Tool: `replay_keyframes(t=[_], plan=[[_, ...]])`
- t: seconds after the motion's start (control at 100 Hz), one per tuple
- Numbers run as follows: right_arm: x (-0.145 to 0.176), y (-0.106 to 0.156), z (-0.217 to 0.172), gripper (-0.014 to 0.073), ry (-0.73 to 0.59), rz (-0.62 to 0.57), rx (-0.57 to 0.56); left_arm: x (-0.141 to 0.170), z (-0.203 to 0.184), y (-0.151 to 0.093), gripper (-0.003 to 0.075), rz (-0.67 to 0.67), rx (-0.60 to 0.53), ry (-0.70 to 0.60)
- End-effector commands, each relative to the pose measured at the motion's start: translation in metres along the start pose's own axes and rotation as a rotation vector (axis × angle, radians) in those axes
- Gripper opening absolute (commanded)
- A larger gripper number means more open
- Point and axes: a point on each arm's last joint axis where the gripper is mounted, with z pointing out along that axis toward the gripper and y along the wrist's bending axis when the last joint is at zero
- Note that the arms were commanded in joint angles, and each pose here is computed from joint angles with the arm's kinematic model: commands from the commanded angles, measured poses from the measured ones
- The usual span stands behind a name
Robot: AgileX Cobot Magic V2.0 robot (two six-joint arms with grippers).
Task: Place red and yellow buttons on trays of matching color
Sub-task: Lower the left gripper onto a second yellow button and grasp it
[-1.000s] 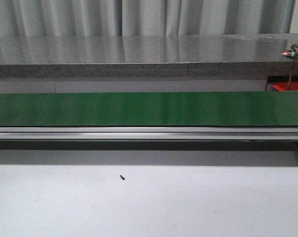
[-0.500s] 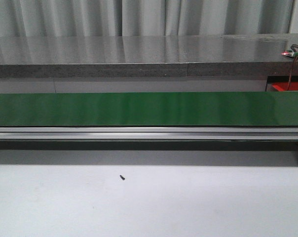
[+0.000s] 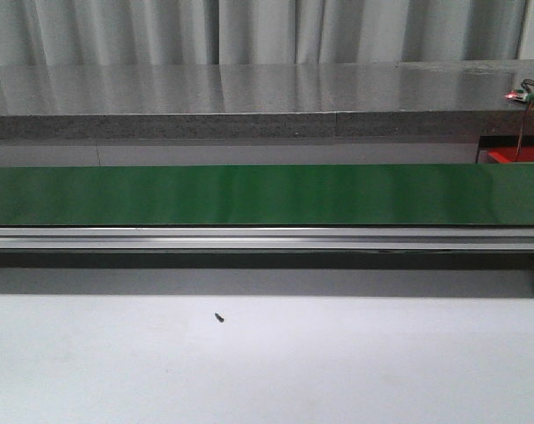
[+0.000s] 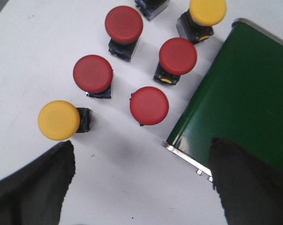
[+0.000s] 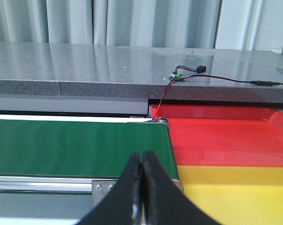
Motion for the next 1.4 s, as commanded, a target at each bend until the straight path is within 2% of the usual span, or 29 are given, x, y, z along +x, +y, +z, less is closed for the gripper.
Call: replay_keyframes(t=[0.0,0.23,0.42,1.06,1.13,1.3,1.39], plan=[[-0.014,0.001,-0.002,-0.0097,-0.111,-0.003,-0.006,-0.01,-0.008,0.006,0.0565,-0.032,-0.003,-0.074],[-0.014,0.001,-0.002,-0.0097,-0.111,-0.003,-0.006,-0.014,0.01,0.035,0.0565,-0.09,-0.059,-0.04],[-0.014,0.001,-0.002,-0.0097,-0.111,-0.003,-0.006,-0.014,0.03,0.05,0.0565,-0.107,-0.092,0.008],[-0.014,0.001,-0.002,-0.0097,-0.111,-0.003,-0.006,-0.014,0.086,0.06,0.056,-0.072,-0.137,0.081],[-0.014,0.001,-0.002,-0.0097,-0.111,-0.003,-0.006,-0.014,0.087,0.06,0.0491,-0.074,-0.137,0.075],[-0.014,0.001,-0.002,-0.0097,-0.111,-0.003,-0.006,-0.015,0.087,0.06,0.019,-0.072,-0.138,0.064],[-0.014,0.001,-0.002,-0.0097,-0.111,-0.003,-0.006,-0.015,0.087,0.06,0.0113,-0.072,-0.138,0.067]])
